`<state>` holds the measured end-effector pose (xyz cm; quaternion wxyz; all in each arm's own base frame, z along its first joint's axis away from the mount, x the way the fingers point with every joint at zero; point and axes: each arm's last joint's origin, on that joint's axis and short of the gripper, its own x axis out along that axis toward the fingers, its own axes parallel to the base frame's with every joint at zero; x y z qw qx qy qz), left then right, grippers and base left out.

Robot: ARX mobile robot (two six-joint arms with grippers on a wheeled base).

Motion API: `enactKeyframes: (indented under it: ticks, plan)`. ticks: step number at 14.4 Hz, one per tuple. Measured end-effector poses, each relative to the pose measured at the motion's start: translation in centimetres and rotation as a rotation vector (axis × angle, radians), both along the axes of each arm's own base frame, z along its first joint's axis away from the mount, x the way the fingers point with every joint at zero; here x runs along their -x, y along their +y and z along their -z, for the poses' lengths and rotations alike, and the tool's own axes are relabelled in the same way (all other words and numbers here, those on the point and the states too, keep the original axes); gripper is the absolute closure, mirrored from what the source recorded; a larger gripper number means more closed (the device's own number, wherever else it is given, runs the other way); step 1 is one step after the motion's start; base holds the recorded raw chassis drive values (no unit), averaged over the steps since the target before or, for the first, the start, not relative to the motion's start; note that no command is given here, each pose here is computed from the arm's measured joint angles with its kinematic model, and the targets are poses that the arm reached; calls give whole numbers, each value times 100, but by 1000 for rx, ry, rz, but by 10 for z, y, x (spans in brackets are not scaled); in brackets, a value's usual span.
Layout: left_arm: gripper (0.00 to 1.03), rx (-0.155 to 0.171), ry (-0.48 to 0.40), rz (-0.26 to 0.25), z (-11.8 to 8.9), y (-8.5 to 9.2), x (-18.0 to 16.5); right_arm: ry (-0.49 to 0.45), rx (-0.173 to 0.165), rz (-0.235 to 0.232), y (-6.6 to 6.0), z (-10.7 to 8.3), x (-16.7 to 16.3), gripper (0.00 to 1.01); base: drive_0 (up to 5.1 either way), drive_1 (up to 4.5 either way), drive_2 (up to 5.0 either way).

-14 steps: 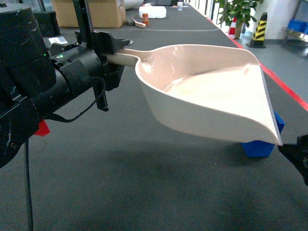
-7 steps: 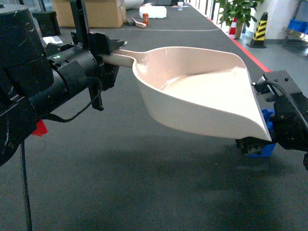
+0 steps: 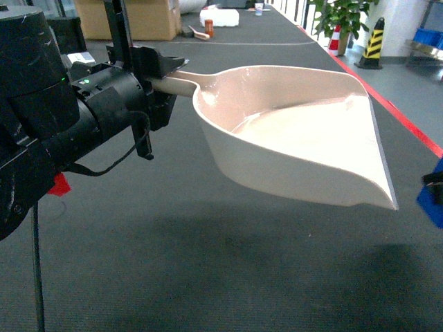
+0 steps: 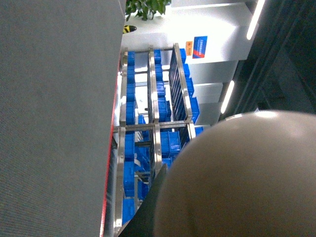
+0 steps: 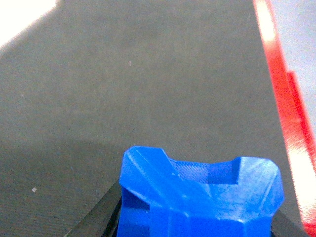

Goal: Place part in tray to right shelf

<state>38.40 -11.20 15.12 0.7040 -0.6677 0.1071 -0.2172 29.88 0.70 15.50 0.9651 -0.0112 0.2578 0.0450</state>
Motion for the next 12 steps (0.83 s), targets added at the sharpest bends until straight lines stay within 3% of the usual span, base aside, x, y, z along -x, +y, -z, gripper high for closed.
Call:
enactKeyframes:
  ticks: [1, 3, 4, 5, 6, 9, 10, 12]
  plan:
    - [90, 1, 0, 0, 0, 0, 0, -78, -24, -4, -2, -28, 10, 54, 0, 0, 0]
    - [90, 1, 1, 2, 0, 0, 0, -285, -93, -93, 16, -86, 22, 54, 0, 0, 0]
    - [90, 2, 0, 3, 0, 0, 0, -368, -198, -190, 53, -111, 12, 54, 0, 0, 0]
    - [91, 2, 0, 2, 0, 0, 0, -168, -282, -235, 106, -74, -16, 54, 0, 0, 0]
    - [91, -1, 0, 2, 0, 0, 0, -147, -359, -209, 120, -74, -25, 30, 0, 0, 0]
    - [91, -1, 0, 1, 0, 0, 0, -263, -360, -169, 104, -104, -15, 3, 0, 0, 0]
    - [91, -1, 0, 2, 0, 0, 0, -291, -361, -160, 97, -112, -10, 1, 0, 0, 0]
    - [91, -1, 0, 3, 0, 0, 0, -403, -311, -99, 72, -137, 10, 3, 0, 0, 0]
